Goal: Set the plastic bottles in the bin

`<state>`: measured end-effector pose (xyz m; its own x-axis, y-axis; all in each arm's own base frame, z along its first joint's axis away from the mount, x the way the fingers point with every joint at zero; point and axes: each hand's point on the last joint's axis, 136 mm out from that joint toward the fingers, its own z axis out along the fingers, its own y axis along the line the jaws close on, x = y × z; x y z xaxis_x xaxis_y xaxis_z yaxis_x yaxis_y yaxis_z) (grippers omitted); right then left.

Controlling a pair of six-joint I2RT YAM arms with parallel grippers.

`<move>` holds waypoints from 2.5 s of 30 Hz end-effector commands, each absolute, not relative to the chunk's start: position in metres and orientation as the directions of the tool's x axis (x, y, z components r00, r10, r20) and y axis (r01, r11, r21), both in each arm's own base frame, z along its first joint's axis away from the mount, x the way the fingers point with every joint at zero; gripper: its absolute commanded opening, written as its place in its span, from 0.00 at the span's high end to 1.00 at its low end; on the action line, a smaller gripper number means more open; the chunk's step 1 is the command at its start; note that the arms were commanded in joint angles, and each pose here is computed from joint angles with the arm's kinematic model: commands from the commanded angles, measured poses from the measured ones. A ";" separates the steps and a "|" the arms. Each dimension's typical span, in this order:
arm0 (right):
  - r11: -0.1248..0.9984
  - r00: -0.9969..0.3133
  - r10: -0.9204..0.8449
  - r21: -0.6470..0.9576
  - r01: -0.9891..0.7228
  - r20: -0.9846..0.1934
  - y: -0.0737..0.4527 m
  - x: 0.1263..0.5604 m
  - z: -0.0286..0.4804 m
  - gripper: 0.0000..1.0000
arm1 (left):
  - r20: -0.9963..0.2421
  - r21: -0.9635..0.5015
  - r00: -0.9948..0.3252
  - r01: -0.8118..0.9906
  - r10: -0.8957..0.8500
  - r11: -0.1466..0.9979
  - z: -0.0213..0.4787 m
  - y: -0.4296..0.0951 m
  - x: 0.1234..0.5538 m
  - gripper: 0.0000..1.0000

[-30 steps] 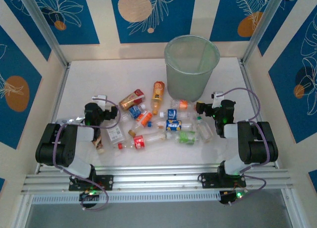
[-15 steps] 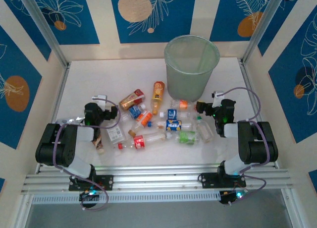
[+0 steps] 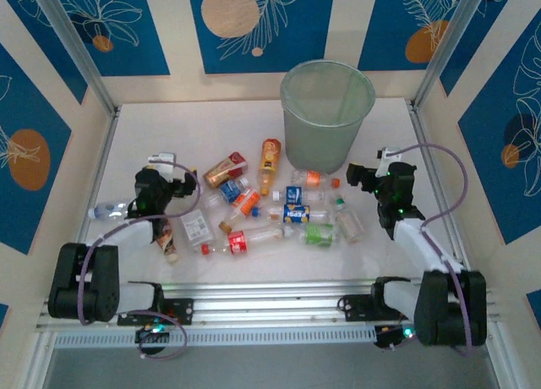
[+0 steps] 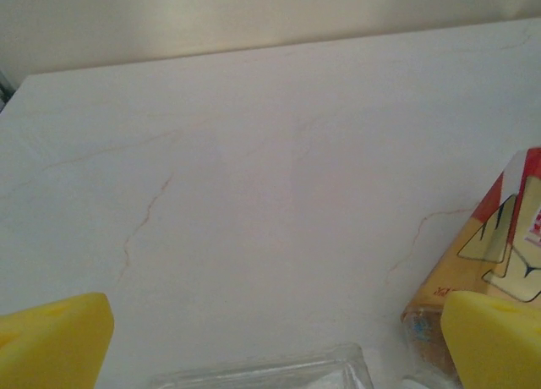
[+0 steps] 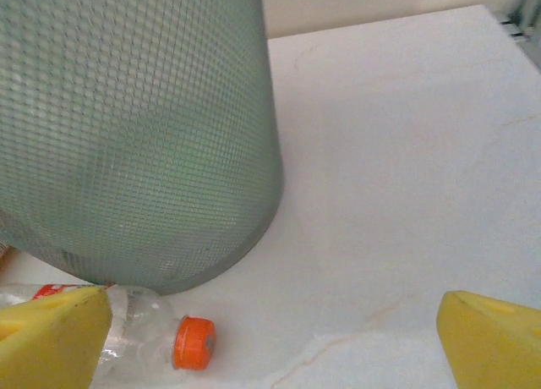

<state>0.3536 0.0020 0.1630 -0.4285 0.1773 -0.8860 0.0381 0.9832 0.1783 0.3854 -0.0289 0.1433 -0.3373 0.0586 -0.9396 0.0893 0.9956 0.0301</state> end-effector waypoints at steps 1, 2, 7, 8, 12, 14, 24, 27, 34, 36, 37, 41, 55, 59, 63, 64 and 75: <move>0.947 -0.534 0.318 0.240 0.213 -0.783 -0.012 0.317 0.155 0.01 | -0.950 -0.022 -0.311 0.092 0.008 0.996 0.169 -0.033 0.391 0.01; 0.936 -0.551 0.349 0.253 0.244 -0.758 -0.013 0.306 0.155 0.01 | -0.951 -0.024 -0.310 0.103 0.009 0.994 0.173 -0.038 0.392 0.01; 0.873 -0.621 0.487 0.323 0.366 -0.614 -0.007 0.258 0.153 0.01 | -0.965 -0.050 -0.263 0.167 -0.005 0.985 0.200 -0.067 0.388 0.01; 0.861 -0.639 0.509 0.336 0.382 -0.577 -0.003 0.249 0.151 0.01 | -0.969 -0.061 -0.248 0.185 -0.013 0.981 0.206 -0.074 0.386 0.01; 0.829 -0.701 0.556 0.362 0.427 -0.446 0.012 0.223 0.140 0.01 | -0.974 -0.104 -0.222 0.238 -0.050 0.966 0.223 -0.098 0.382 0.01; 0.828 -0.729 0.554 0.360 0.430 -0.403 0.018 0.215 0.137 0.01 | -0.974 -0.121 -0.217 0.260 -0.064 0.958 0.229 -0.107 0.380 0.00; 0.883 -0.852 0.461 0.225 0.412 -0.247 0.046 0.205 0.131 0.01 | -0.952 -0.217 -0.268 0.257 -0.146 0.942 0.239 -0.116 0.388 0.00; 0.910 -0.884 0.411 0.156 0.384 -0.222 0.053 0.202 0.128 0.01 | -0.951 -0.227 -0.264 0.243 -0.161 0.943 0.240 -0.114 0.389 0.01; 0.934 -0.919 0.355 0.112 0.340 -0.171 0.063 0.205 0.114 0.01 | -0.956 -0.224 -0.243 0.231 -0.166 0.947 0.246 -0.110 0.388 0.01; 0.937 -0.921 0.350 0.068 0.343 -0.171 0.056 0.205 0.110 0.01 | -0.957 -0.218 -0.242 0.233 -0.160 0.948 0.247 -0.110 0.387 0.01; 0.936 -0.921 0.352 0.055 0.348 -0.168 0.054 0.206 0.108 0.01 | -0.957 -0.217 -0.244 0.236 -0.159 0.947 0.246 -0.110 0.386 0.00; 0.937 -0.927 0.348 0.081 0.340 -0.138 0.058 0.216 0.097 0.01 | -0.959 -0.214 -0.236 0.234 -0.158 0.948 0.248 -0.109 0.384 0.01; 0.915 -0.911 0.404 0.021 0.404 -0.082 0.043 0.241 0.056 0.01 | -0.961 -0.202 -0.231 0.210 -0.153 0.956 0.248 -0.104 0.383 0.01; 0.885 -0.881 0.464 0.017 0.465 -0.096 0.030 0.247 0.052 0.01 | -0.962 -0.200 -0.230 0.212 -0.150 0.957 0.248 -0.104 0.383 0.01; 0.851 -0.844 0.524 0.029 0.525 -0.113 0.017 0.252 0.053 0.05 | -0.963 -0.194 -0.229 0.215 -0.144 0.957 0.248 -0.104 0.381 0.01; 0.844 -0.837 0.535 0.035 0.535 -0.115 0.015 0.253 0.053 0.06 | -0.963 -0.193 -0.227 0.215 -0.143 0.957 0.248 -0.104 0.381 0.01; 0.839 -0.835 0.543 0.098 0.536 -0.091 0.017 0.259 0.045 0.08 | -0.964 -0.189 -0.226 0.200 -0.143 0.961 0.248 -0.100 0.379 0.00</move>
